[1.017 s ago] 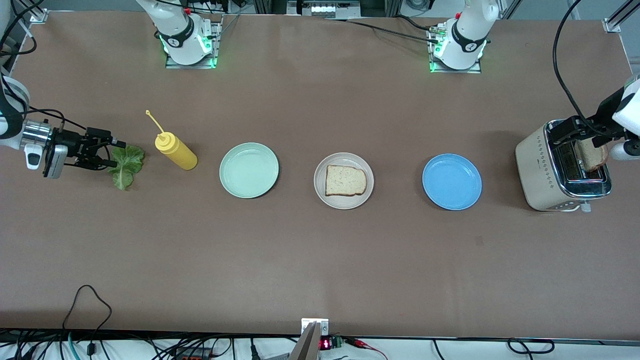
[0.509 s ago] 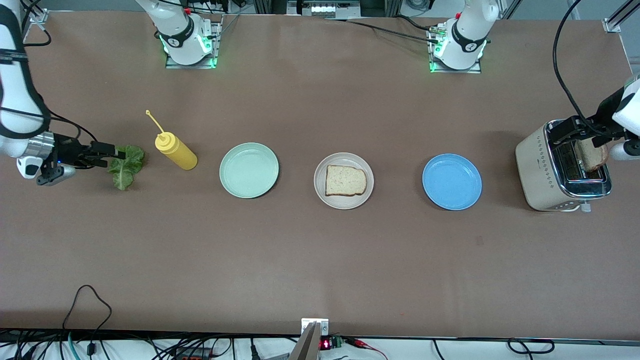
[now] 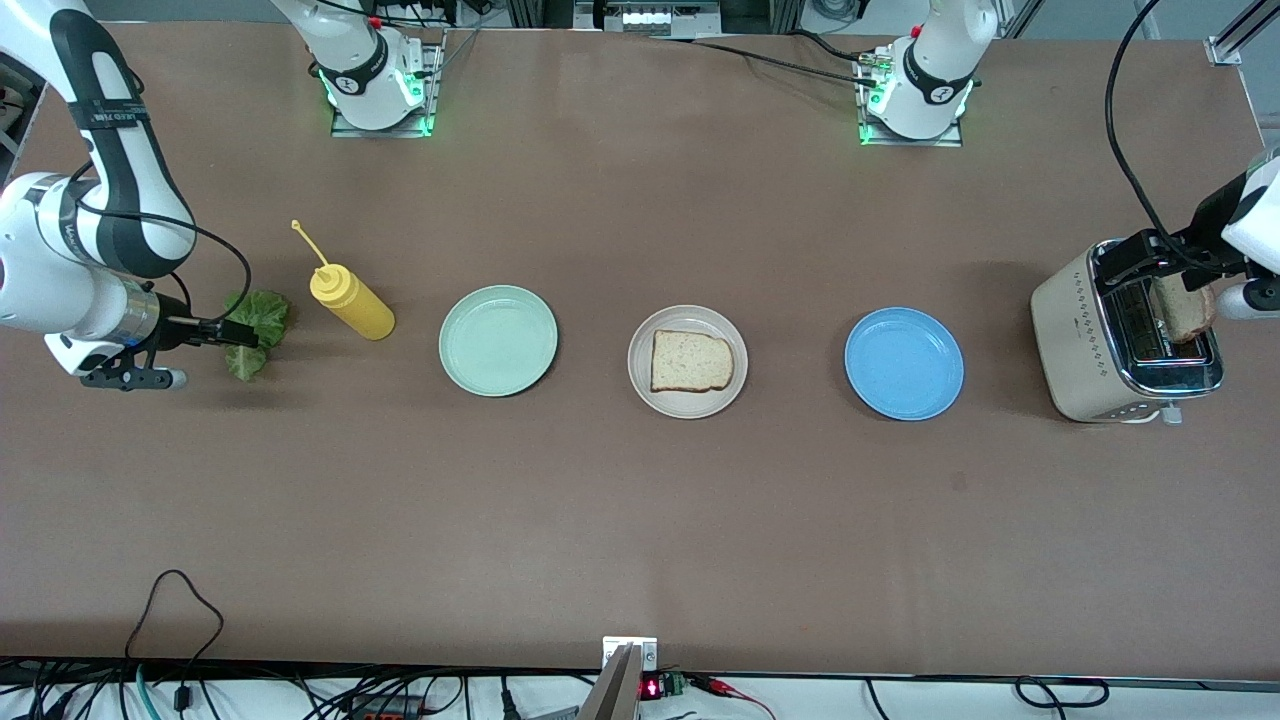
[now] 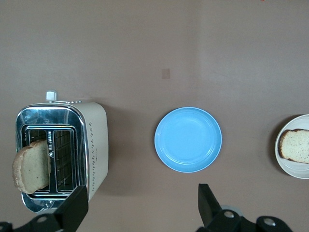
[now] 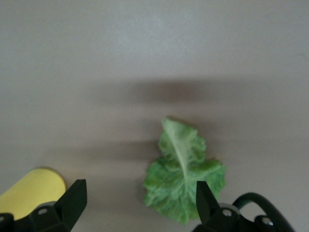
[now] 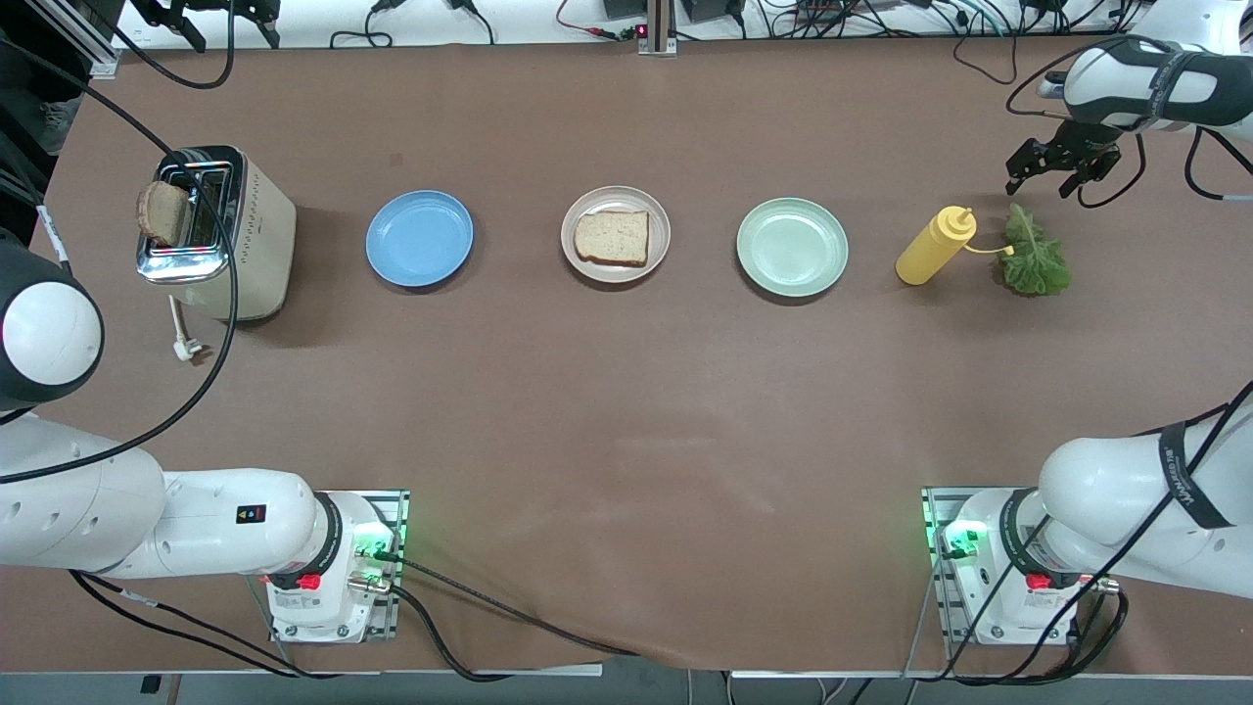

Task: Make sandwich in beige plate with both arms
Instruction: 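Grasp the lettuce leaf with the right gripper, then lift the lettuce leaf and carry it toward the beige plate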

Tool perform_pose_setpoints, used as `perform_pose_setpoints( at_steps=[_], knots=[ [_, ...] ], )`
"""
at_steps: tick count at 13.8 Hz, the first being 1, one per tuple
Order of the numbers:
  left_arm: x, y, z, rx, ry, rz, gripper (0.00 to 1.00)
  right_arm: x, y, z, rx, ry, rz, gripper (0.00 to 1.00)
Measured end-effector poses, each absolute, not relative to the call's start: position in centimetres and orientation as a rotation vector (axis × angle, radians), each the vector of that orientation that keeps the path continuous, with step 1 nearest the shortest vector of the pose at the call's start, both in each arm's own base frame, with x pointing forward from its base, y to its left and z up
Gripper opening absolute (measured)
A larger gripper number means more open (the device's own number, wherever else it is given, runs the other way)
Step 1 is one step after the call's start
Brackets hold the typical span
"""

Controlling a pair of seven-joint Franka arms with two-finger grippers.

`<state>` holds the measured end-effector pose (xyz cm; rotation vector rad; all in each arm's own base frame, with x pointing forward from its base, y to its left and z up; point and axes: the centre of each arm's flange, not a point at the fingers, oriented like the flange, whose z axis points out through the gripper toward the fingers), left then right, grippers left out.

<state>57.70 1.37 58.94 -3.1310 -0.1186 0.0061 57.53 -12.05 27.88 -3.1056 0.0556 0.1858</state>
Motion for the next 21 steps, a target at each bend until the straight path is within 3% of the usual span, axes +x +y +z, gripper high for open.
perform_pose_setpoints(
  at_steps=[5,13,15,16,21],
  knots=[
    [57.7,1.4,58.9,-3.131,-0.119,0.007,1.00,58.0,-14.7,24.8,-3.171,0.020,0.087,1.00],
    [57.7,1.5,58.9,-3.131,-0.121,0.007,1.00,57.1,-15.6,18.6,-3.141,0.023,0.165,1.00],
    [57.7,1.5,58.9,-3.131,-0.122,0.007,1.00,57.0,-15.5,18.4,-3.141,0.020,0.167,0.93],
    [57.7,1.5,58.9,-3.131,-0.122,0.007,1.00,57.0,-15.5,18.4,-3.141,0.018,0.168,0.84],
    [57.7,1.6,58.9,-3.131,-0.125,0.007,1.00,57.1,-15.7,18.5,-3.138,-0.147,0.164,0.28]
  ],
)
